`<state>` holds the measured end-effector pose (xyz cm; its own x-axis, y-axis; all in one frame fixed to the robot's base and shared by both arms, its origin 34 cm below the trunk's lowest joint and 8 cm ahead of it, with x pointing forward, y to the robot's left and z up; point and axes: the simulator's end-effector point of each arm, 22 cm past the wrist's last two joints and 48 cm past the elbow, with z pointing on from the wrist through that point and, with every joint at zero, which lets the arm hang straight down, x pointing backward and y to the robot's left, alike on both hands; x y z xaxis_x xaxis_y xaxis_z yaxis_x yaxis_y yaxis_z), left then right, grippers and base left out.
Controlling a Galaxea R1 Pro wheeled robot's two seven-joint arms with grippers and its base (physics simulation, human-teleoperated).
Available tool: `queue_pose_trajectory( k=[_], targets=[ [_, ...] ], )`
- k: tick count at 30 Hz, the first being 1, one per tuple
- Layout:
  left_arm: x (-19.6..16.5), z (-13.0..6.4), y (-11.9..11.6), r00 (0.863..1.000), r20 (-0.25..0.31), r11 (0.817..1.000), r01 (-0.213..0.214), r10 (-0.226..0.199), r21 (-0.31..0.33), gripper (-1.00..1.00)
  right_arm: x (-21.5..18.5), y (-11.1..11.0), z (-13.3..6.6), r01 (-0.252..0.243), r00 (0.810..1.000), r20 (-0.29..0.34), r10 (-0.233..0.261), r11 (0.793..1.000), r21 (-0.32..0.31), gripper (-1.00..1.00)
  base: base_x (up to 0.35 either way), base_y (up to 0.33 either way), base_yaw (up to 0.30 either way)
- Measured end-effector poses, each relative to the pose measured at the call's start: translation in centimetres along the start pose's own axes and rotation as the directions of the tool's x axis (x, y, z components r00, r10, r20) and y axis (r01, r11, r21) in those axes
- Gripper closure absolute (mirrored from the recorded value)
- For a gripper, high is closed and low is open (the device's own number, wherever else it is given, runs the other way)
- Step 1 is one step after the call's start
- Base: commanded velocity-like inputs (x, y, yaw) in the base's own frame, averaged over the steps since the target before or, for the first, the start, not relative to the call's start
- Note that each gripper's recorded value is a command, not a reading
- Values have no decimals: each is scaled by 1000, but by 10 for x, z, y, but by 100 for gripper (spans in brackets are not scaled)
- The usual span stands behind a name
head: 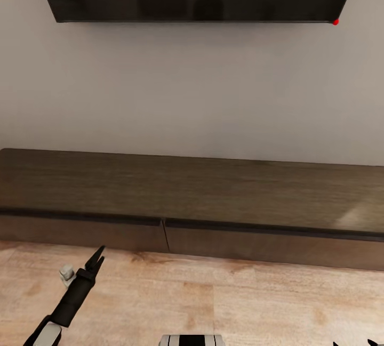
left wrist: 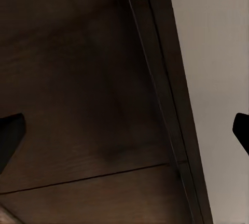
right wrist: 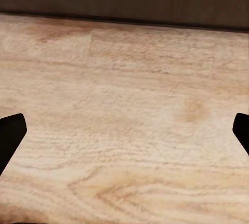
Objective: Place each of the two pumpkins and all three candles from the living room inside a cabinet in the living room (use any cabinet), then make sure every cabinet is closed, and position the cauldron so it is next to a table in the living room.
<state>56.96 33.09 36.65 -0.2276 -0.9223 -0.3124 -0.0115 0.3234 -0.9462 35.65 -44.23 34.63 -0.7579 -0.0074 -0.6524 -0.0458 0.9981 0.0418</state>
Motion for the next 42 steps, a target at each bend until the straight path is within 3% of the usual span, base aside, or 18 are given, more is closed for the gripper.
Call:
queue_pose_trajectory(
  k=[5,9,12,15,25,33,42],
  targets=[
    [3,8,-1,1000,3,1000,8,-8,-27,-100,0,1,0,0,1000,3,0,1000,-1,-100,0,0,0],
    [5,5,-5,999,1,999,38,-38,-17,-100,-1,2,0,0,1000,4,0,1000,-1,-100,113,0,0],
    [9,2,-16,998,-7,998,55,-55,36,-100,-1,1,0,1,1000,5,-1,1000,-1,-100,178,0,0],
    [11,0,-18,998,-11,997,60,-60,48,-100,-1,1,0,2,1000,5,-2,1000,-1,-100,77,0,0],
    [16,-2,-15,997,-23,997,71,-70,39,-100,0,2,0,0,1000,4,0,1000,-1,-100,65,0,0],
    [17,-3,7,997,-14,995,74,-75,-59,-100,0,2,0,3,1000,5,-3,1000,-2,-100,68,0,0],
    [20,-2,11,997,-21,994,73,-74,-79,-100,1,2,0,3,1000,4,-3,1000,-2,-100,141,0,0]
  ],
)
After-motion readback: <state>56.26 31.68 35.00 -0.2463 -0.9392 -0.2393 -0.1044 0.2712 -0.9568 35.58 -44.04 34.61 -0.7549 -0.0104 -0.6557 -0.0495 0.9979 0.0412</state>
